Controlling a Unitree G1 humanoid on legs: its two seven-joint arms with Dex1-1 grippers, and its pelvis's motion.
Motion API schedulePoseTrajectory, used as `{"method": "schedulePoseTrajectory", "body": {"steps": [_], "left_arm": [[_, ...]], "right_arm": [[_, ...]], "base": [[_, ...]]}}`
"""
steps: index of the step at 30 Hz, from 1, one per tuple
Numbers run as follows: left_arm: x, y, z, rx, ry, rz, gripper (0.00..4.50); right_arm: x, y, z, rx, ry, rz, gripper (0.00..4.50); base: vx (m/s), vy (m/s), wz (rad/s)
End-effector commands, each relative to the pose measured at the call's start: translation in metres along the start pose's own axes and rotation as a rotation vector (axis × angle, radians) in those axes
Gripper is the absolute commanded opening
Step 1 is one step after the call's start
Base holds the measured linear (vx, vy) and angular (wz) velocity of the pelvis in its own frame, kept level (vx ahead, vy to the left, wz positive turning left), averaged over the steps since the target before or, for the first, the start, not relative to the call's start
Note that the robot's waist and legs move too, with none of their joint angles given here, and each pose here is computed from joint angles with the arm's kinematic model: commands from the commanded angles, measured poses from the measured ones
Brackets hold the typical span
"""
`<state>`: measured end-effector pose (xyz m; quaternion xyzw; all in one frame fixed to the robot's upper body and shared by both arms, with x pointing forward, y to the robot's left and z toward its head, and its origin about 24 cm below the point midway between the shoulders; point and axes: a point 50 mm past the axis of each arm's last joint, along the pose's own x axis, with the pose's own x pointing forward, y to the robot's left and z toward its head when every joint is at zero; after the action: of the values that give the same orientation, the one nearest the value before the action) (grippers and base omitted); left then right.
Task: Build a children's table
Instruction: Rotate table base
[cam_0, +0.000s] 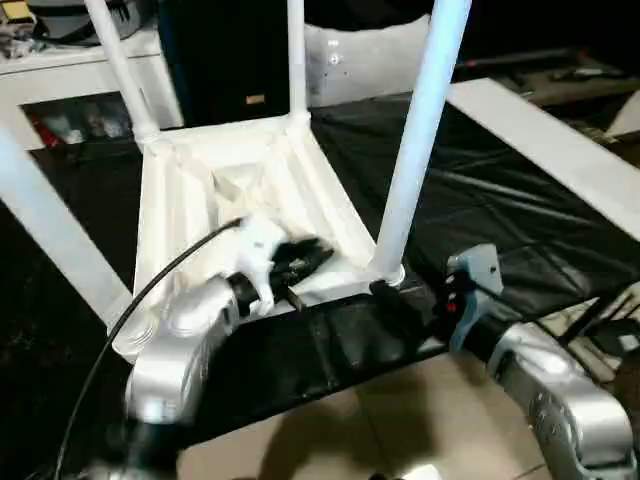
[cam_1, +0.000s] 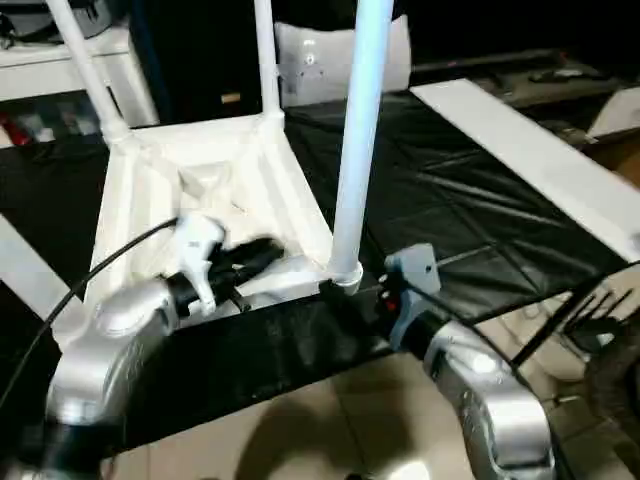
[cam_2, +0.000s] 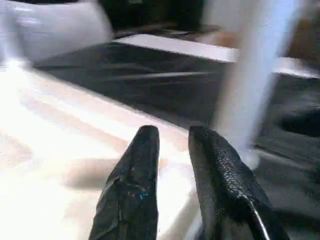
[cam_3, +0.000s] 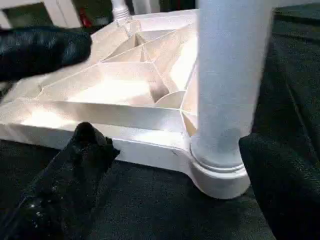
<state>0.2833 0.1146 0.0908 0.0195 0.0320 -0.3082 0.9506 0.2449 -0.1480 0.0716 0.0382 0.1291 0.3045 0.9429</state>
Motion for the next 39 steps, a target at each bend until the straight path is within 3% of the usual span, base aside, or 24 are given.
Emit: {"method": "schedulePoseTrajectory", "body": {"steps": [1,6,10,11,14,17,18,22,25,28,32,33,38,39], "left_arm": [[-0.005,0.006,-0.003,0.008,0.053,0.141,1.15],[-0.01,0.008,-0.014,-0.003,0.126,0.237,1.15],[-0.015,0.006,-0.015,0.012,0.128,0.265,1.15],[-0.017,0.008,-0.015,0.01,0.127,0.291,1.15],[-0.019,0.007,-0.015,-0.006,0.116,0.289,1.15],[-0.02,0.006,-0.015,-0.013,0.117,0.267,1.15],[-0.02,0.006,-0.015,-0.015,0.118,0.263,1.51],[-0.023,-0.002,-0.016,-0.046,0.119,0.177,1.66],[-0.028,-0.005,-0.017,-0.058,0.123,0.125,2.02],[-0.034,-0.002,-0.016,-0.033,0.136,0.056,2.37],[-0.041,0.003,-0.013,0.015,0.138,-0.005,2.47],[-0.045,0.005,-0.011,0.026,0.141,-0.033,2.74],[-0.056,0.007,-0.012,0.027,0.174,-0.12,3.01],[-0.063,0.006,-0.014,-0.007,0.198,-0.173,3.16]], "right_arm": [[0.003,-0.002,0.005,-0.05,-0.005,0.002,4.47],[0.009,-0.003,0.002,-0.151,0.012,0.003,4.47],[0.009,-0.007,-0.002,-0.096,0.021,-0.016,4.47],[0.009,-0.008,-0.001,-0.074,0.007,-0.001,4.47],[0.007,-0.003,0.015,-0.141,-0.179,0.073,4.47],[0.007,-0.004,0.008,-0.105,-0.115,0.042,4.47],[0.007,-0.004,0.008,-0.114,-0.11,0.037,4.5],[0.012,-0.006,0.007,-0.094,-0.081,0.019,4.5],[0.014,-0.008,0.007,-0.085,-0.075,0.005,4.5],[0.016,-0.007,0.005,-0.082,-0.049,0.008,4.5],[0.019,-0.007,0.005,-0.086,-0.02,-0.007,4.5],[0.021,-0.007,0.007,-0.087,-0.037,-0.013,4.5],[0.028,-0.011,0.017,-0.1,-0.111,-0.04,4.5],[0.029,-0.018,0.019,-0.104,-0.123,-0.073,4.5]], "base": [[0.039,-0.11,0.85],[0.041,-0.072,0.48],[0.003,-0.077,0.54],[0.003,-0.002,0.36],[0.014,0.082,0.13],[0.018,0.103,0.09],[-0.009,0.087,0.0],[-0.042,0.052,-0.09],[-0.017,0.007,-0.04],[0.0,0.0,0.0],[0.0,0.0,0.0],[0.0,0.0,0.0],[0.0,0.0,0.0],[0.0,0.0,0.0]]}}
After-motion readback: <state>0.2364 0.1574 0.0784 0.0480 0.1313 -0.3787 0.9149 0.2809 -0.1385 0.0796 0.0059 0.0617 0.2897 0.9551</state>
